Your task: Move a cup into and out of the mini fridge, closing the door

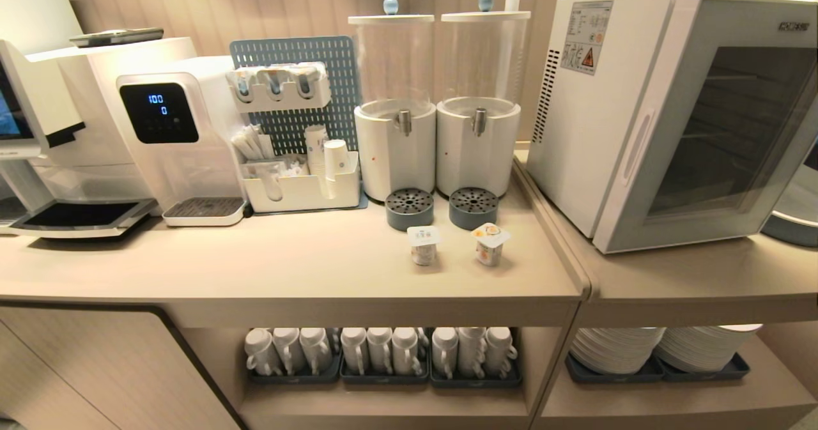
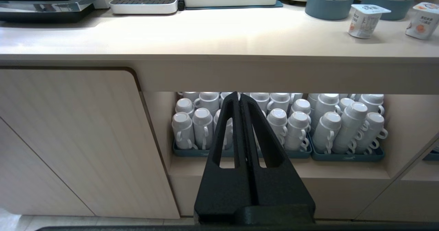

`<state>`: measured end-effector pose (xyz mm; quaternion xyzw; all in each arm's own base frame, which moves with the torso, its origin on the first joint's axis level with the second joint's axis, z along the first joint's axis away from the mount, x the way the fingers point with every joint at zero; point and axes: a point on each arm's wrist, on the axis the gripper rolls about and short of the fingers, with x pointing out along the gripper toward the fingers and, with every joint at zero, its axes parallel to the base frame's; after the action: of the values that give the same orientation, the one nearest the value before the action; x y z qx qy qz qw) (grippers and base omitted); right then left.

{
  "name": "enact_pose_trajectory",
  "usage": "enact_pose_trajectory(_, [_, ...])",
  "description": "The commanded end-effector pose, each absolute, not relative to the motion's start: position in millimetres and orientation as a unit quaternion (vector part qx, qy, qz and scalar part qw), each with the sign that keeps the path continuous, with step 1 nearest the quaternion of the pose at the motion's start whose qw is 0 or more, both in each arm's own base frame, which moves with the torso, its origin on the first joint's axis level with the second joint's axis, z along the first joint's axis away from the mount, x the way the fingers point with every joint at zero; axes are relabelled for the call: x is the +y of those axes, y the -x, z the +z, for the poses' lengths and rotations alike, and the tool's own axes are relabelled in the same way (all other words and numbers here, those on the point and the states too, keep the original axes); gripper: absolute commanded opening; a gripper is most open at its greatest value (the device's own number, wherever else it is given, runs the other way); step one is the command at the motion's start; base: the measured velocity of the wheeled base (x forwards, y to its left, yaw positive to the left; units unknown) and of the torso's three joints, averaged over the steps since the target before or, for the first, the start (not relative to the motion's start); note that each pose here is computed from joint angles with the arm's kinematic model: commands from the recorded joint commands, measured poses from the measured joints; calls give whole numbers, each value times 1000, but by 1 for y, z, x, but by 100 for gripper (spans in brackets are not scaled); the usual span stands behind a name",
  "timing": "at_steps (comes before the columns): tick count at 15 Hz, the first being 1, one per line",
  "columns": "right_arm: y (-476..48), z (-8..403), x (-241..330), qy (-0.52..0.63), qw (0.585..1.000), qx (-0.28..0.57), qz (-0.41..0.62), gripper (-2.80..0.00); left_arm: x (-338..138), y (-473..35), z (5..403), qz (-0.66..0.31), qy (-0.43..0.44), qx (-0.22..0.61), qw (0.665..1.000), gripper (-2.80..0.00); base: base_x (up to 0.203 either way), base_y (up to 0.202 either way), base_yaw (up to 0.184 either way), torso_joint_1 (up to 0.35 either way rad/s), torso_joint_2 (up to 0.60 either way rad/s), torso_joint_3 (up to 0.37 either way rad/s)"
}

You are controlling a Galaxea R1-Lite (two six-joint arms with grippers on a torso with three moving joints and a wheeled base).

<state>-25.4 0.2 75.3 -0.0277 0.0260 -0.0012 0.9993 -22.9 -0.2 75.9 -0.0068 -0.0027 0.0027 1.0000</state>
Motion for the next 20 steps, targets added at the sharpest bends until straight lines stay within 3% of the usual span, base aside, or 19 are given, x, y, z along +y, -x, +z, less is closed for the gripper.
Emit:
enact_pose_trajectory(1, [25, 75, 0, 28, 999, 27, -1, -280, 0, 23, 75, 3, 7, -2, 1000, -280, 0, 0, 0, 0, 0, 0])
enact_pose_trajectory(20, [25, 75, 0, 16, 1000, 27, -3, -280, 0, 23, 75, 3, 7, -2, 1000, -280, 0, 0, 0, 0, 0, 0])
